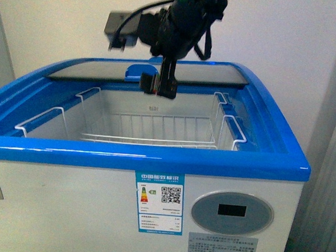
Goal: Put drink in fridge
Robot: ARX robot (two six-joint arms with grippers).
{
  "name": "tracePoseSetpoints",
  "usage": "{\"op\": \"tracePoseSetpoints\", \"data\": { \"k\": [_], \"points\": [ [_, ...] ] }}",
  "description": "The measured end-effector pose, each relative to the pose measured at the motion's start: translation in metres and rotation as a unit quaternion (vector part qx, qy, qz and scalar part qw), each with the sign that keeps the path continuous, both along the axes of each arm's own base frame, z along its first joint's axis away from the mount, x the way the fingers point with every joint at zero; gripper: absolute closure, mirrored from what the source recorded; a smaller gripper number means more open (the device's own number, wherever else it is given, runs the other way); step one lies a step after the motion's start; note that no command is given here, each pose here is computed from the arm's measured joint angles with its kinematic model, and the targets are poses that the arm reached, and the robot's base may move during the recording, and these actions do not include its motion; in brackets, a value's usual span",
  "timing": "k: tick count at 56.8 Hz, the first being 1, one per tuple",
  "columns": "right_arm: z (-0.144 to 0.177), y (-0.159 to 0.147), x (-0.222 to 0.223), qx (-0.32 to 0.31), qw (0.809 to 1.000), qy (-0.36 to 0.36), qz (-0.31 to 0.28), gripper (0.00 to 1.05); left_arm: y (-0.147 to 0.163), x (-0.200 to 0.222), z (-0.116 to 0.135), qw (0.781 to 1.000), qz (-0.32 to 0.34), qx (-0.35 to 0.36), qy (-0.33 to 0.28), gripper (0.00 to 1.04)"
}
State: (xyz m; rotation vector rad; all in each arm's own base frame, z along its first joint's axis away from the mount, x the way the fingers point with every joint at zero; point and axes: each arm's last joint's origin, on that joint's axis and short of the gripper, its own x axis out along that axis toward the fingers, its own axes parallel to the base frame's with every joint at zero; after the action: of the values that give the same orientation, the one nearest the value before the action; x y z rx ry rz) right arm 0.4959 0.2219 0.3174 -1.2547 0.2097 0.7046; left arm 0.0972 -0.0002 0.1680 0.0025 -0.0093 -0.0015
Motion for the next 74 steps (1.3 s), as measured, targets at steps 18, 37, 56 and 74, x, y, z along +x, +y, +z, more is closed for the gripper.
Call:
{"op": "tracePoseSetpoints", "data": {
  "k": [18,37,56,74],
  "points": [
    [0.139,-0.171,-0.079,0.31,0.909,-0.123,-0.251,0.08,0.0,0.0,0.0,1.0,0.0,0.0,0.0,1.02],
    [0.112,-0.207,-0.274,0.587,0.75,-0.172,-0.253,0.55,0.0,0.0,0.0,1.0,0.0,0.0,0.0,1.02],
    [-0.037,-0.222,-0.297,0.571,0.75,-0.102,-0.318,1.02,0.0,0.0,0.0,1.0,-0.001,0.0,-0.001,1.02],
    [-0.093,-0.222,-0.328,0.566,0.751,-0.089,-0.327,1.02,0.0,0.0,0.0,1.0,0.0,0.0,-0.001,1.02]
  ]
}}
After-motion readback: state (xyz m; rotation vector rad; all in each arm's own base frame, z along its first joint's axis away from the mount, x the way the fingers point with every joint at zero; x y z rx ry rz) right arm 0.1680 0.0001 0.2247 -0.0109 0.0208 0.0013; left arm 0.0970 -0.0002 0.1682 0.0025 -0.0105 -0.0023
